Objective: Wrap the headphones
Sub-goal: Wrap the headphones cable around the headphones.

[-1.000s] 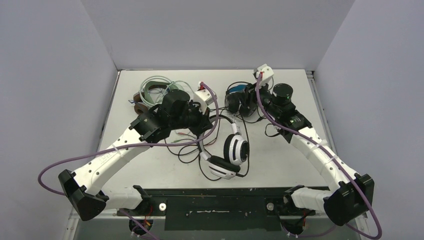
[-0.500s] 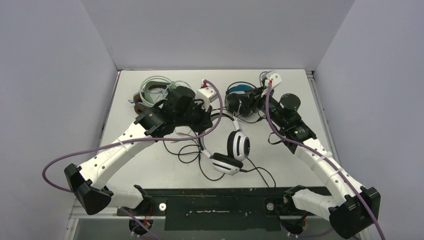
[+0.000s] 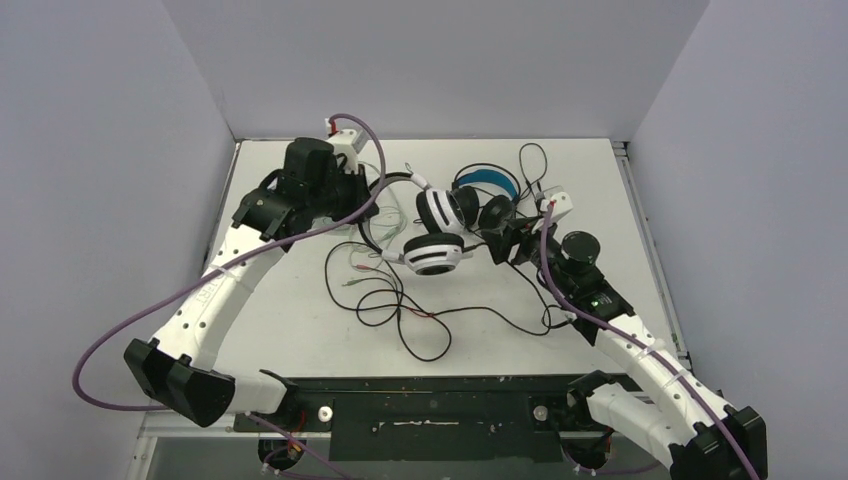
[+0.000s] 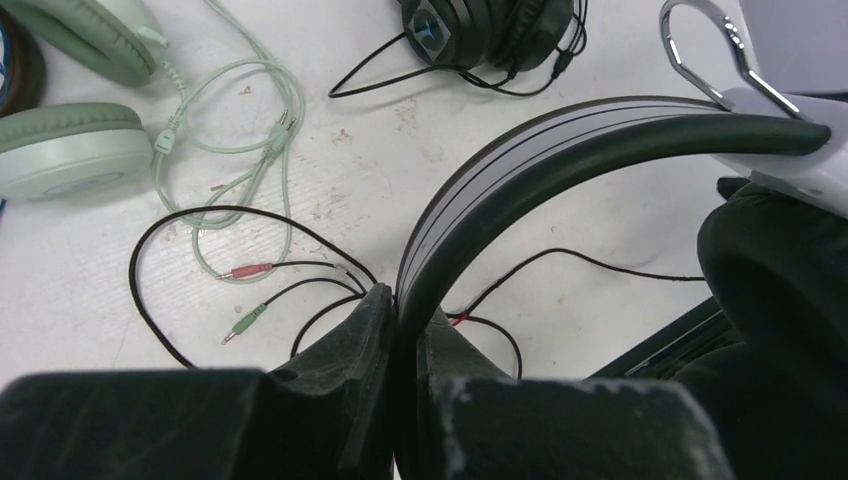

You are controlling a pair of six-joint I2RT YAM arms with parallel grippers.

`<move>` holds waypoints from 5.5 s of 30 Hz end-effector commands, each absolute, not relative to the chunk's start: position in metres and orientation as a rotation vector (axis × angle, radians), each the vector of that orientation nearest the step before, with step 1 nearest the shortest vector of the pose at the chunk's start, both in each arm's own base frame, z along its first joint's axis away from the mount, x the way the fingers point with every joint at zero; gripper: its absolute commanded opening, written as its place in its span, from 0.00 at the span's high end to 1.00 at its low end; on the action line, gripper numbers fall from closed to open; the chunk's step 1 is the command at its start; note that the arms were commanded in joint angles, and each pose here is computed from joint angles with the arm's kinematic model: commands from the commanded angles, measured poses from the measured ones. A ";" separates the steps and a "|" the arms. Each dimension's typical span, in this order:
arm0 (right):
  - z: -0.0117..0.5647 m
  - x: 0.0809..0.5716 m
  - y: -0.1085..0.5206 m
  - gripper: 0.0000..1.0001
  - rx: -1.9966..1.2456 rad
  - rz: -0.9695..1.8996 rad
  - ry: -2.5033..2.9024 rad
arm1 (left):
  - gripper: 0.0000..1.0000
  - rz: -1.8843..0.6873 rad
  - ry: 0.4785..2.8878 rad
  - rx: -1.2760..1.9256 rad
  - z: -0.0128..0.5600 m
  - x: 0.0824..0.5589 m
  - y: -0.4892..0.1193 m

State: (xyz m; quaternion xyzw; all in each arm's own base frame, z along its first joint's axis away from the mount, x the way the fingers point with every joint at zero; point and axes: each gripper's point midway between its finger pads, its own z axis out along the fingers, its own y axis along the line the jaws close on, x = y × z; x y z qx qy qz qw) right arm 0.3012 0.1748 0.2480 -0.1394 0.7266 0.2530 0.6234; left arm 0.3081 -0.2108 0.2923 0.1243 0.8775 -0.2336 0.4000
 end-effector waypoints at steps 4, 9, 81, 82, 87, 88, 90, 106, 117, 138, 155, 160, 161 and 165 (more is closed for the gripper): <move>0.248 0.305 0.168 0.30 -0.236 0.580 1.641 | 1.00 -0.917 2.054 0.215 0.370 0.296 -0.214; 0.252 0.310 0.143 0.24 -0.113 0.478 1.631 | 1.00 -0.971 2.024 0.198 0.391 0.290 -0.211; 0.184 0.216 0.404 0.86 -0.796 1.120 1.647 | 1.00 -1.130 1.732 -0.642 0.382 0.376 -0.159; 0.185 0.210 0.405 0.88 -0.796 1.116 1.653 | 1.00 -1.050 1.717 -0.707 0.377 0.382 -0.143; 0.186 0.181 0.409 0.94 -0.821 1.133 1.697 | 1.00 -0.685 1.631 -0.981 0.360 0.389 -0.075; 0.186 0.176 0.409 0.94 -0.828 1.133 1.706 | 1.00 -0.630 1.612 -1.012 0.359 0.388 -0.065; 0.190 0.169 0.408 0.95 -0.838 1.132 1.715 | 1.00 -0.525 1.590 -1.014 0.358 0.385 -0.049; 0.262 0.196 0.387 0.92 -0.996 0.791 1.705 | 1.00 0.238 1.777 -0.524 0.311 0.365 -0.039; 0.301 0.241 0.348 0.95 -0.941 0.671 1.658 | 1.00 0.249 1.973 -0.144 0.263 0.364 -0.085; 0.333 0.294 0.299 0.94 -0.843 0.451 1.663 | 1.00 0.134 2.225 0.225 0.179 0.344 -0.165; 0.303 0.247 0.305 0.92 -0.987 0.658 1.705 | 1.00 -0.427 2.248 -0.658 0.203 0.387 -0.131; 0.313 0.225 0.321 0.92 -1.082 0.806 1.643 | 1.00 -0.279 2.269 -0.908 0.186 0.386 -0.113; 0.315 0.222 0.324 0.92 -1.097 0.828 1.634 | 1.00 -0.275 2.278 -0.936 0.184 0.387 -0.114; 0.309 0.214 0.332 0.92 -1.139 0.876 1.642 | 1.00 -0.352 2.251 -1.000 0.193 0.394 -0.124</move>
